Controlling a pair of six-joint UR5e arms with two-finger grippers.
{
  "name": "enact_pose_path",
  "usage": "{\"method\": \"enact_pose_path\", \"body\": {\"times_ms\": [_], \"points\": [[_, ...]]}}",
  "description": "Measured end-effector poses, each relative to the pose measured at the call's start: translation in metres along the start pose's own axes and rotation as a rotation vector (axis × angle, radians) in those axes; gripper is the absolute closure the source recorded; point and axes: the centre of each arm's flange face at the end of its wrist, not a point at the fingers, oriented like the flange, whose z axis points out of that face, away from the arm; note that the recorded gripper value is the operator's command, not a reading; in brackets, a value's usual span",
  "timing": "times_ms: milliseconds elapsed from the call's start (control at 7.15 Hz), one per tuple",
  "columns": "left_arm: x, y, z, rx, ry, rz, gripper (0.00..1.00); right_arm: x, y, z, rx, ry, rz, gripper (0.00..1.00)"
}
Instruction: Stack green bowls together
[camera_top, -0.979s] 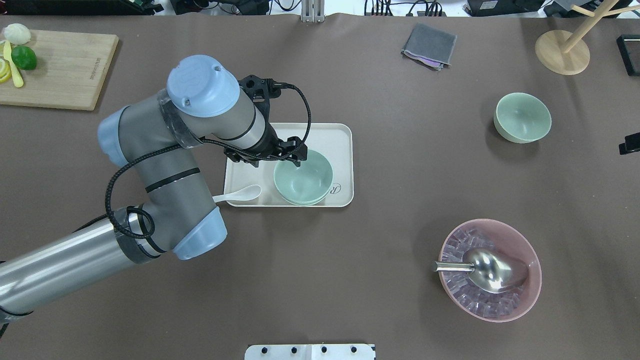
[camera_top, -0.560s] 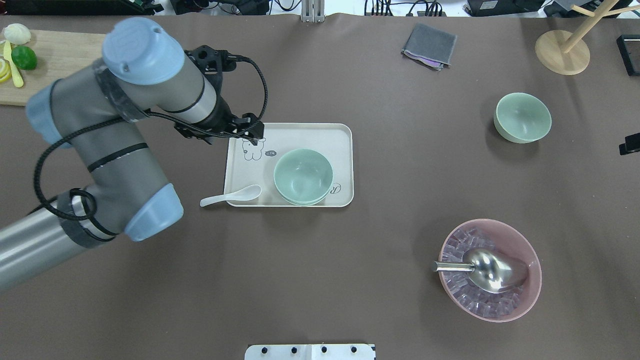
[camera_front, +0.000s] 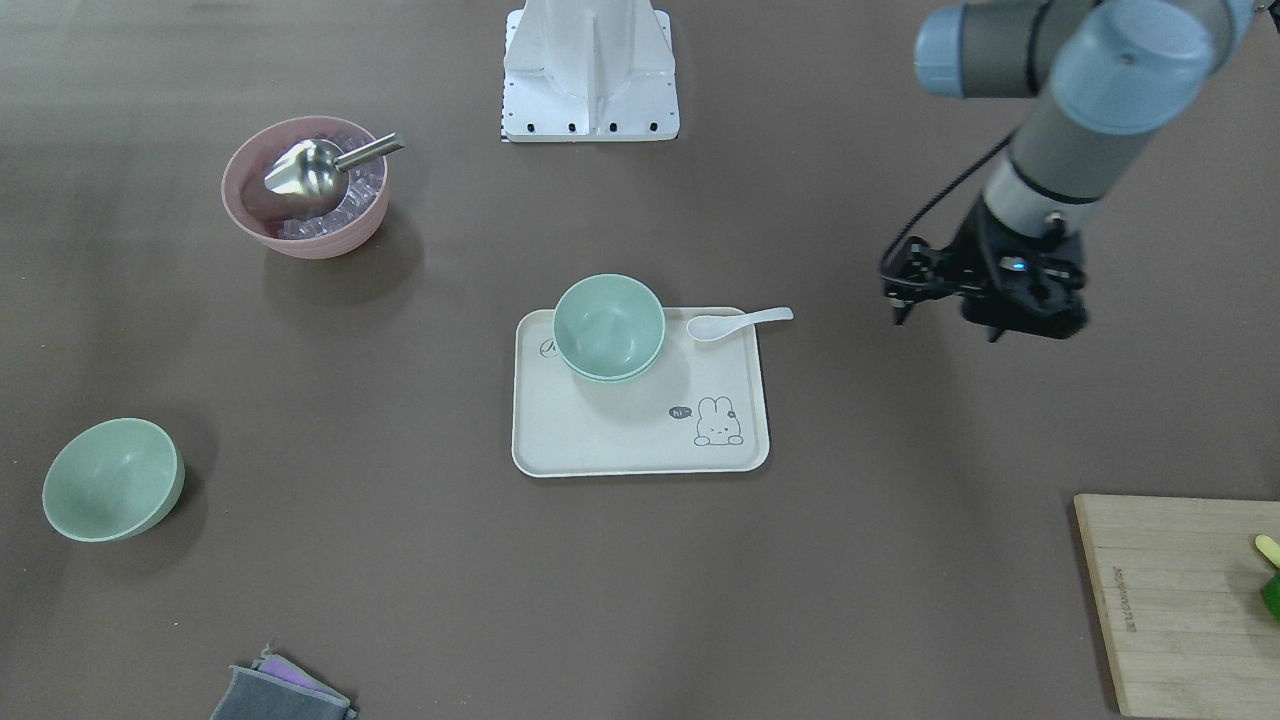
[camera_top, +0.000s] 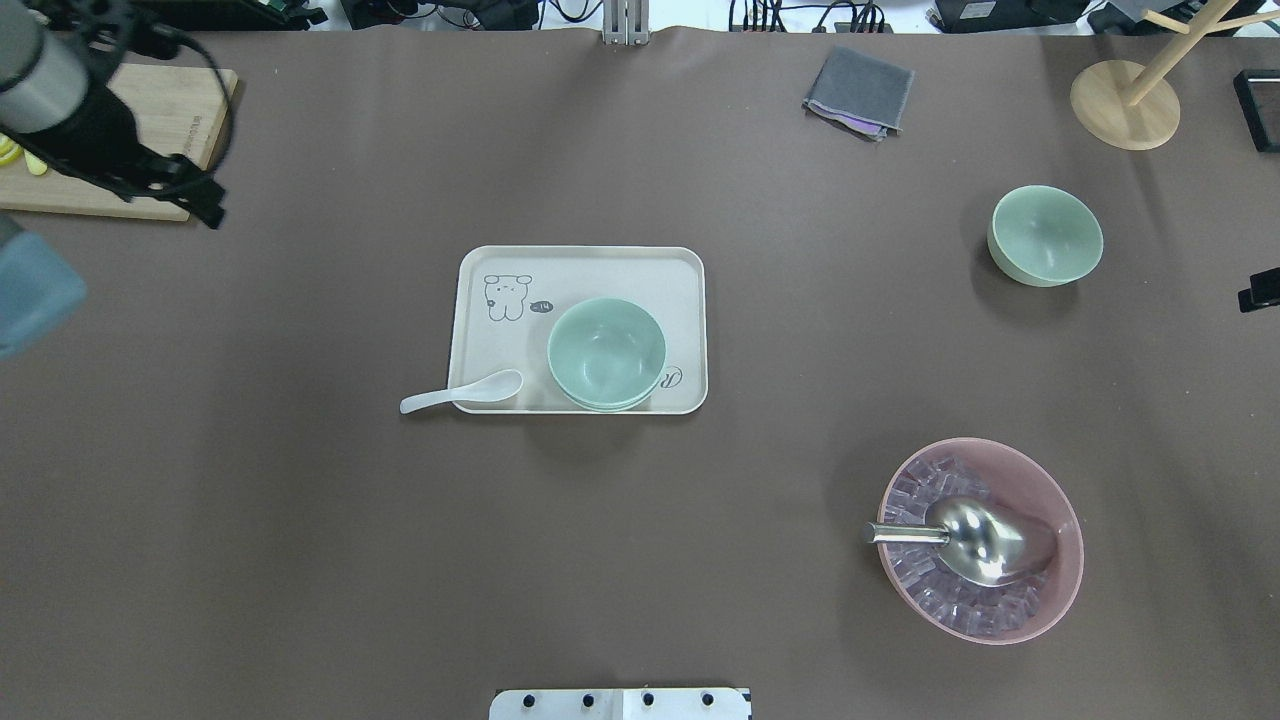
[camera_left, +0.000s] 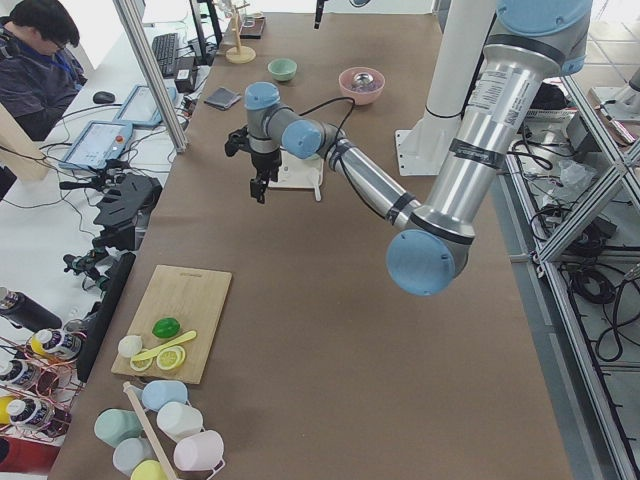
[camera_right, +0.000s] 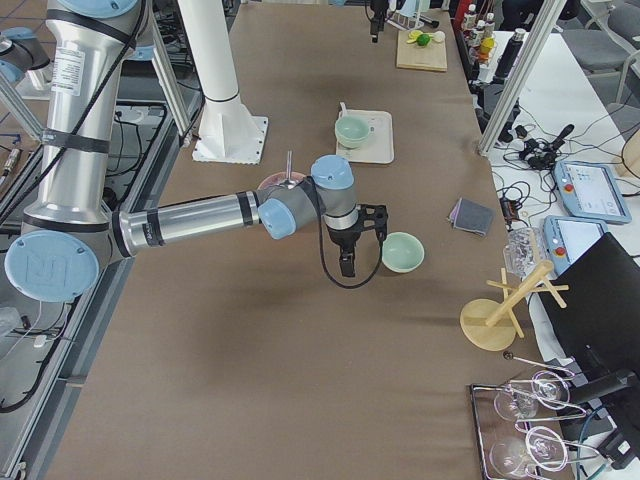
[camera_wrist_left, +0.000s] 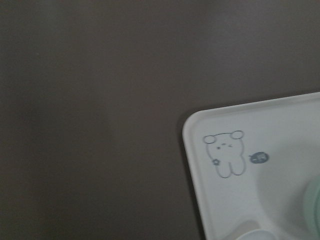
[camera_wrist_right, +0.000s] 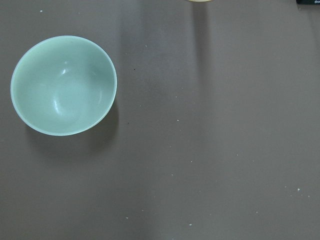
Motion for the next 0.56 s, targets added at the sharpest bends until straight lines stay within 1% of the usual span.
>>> {"method": "enact_pose_path", "body": {"times_ms": [140, 280, 420, 560], "points": [[-0.061, 0.028, -0.005, -0.012, -0.022, 0.038, 0.02, 0.001, 0.0, 0.001, -0.003, 0.001, 0.001, 0.01], [-0.102, 0.053, -0.008, -0.018, -0.04, 0.05, 0.02, 0.002, 0.001, 0.002, -0.005, 0.001, 0.002, 0.01], [-0.124, 0.069, -0.009, -0.024, -0.05, 0.045, 0.02, 0.002, 0.001, 0.003, -0.007, 0.001, 0.003, 0.01], [-0.142, 0.084, -0.003, -0.043, -0.056, 0.023, 0.02, 0.003, 0.003, 0.003, -0.01, 0.002, 0.004, 0.01]]}}
